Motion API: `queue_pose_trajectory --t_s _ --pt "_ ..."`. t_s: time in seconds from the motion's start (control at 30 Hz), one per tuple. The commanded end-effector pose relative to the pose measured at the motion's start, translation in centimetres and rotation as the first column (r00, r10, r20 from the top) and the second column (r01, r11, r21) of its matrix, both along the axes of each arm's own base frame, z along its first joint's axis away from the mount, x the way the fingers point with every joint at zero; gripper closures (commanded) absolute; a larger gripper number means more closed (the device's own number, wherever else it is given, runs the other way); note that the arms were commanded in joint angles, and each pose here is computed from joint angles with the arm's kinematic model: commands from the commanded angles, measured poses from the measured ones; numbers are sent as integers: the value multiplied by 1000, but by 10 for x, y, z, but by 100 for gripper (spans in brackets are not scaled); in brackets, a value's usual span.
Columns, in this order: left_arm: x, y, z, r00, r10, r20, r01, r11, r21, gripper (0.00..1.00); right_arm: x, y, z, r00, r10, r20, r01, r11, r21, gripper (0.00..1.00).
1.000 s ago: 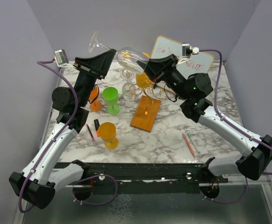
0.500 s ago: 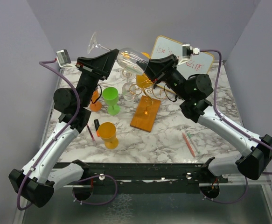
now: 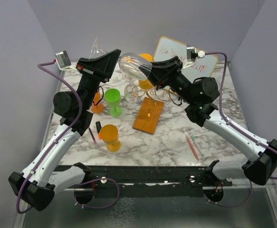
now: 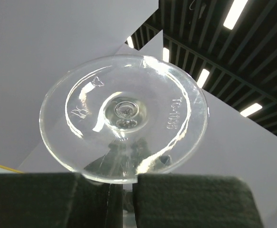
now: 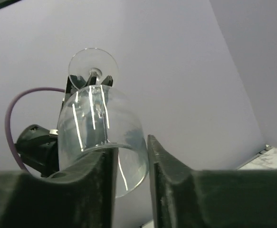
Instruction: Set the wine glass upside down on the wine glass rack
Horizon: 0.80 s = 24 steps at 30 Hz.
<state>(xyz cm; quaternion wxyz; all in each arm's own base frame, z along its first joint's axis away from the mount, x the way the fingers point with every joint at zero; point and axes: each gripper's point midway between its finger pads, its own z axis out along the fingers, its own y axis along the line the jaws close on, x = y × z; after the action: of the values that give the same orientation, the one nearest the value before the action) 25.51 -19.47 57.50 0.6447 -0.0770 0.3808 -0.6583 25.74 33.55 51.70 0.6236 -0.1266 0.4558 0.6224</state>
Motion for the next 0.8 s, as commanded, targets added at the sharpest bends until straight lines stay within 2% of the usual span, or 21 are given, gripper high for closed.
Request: queue_pose_trajectory --t_s 0.0,0.07,0.17,0.3,0.43,0.6,0.77 --pt "-19 7 16 993 42 108 -46 998 36 100 -8 -18 5 998 -60 -5 60 998 -17 59" --pt "-24 8 16 989 59 138 -68 996 61 100 3 -27 -7 987 -144 -66 140 988 -60 51" --pt "-32 7 15 977 79 198 -103 988 113 100 7 -48 -24 963 -254 -89 241 961 -135 45" --pt "-43 1 12 960 73 268 -128 973 193 100 -11 -68 -42 954 -296 -41 275 923 -270 40" --pt "-54 -15 2 939 3 344 -120 940 319 100 -33 -87 -51 955 -298 17 281 878 -388 36" --pt "-69 -41 -21 898 -167 406 -75 854 516 100 -63 -96 -27 972 -218 83 232 861 -453 32" --pt "-90 -56 -52 822 -337 459 -65 745 664 100 -73 -89 -19 989 -147 14 135 864 -485 26"
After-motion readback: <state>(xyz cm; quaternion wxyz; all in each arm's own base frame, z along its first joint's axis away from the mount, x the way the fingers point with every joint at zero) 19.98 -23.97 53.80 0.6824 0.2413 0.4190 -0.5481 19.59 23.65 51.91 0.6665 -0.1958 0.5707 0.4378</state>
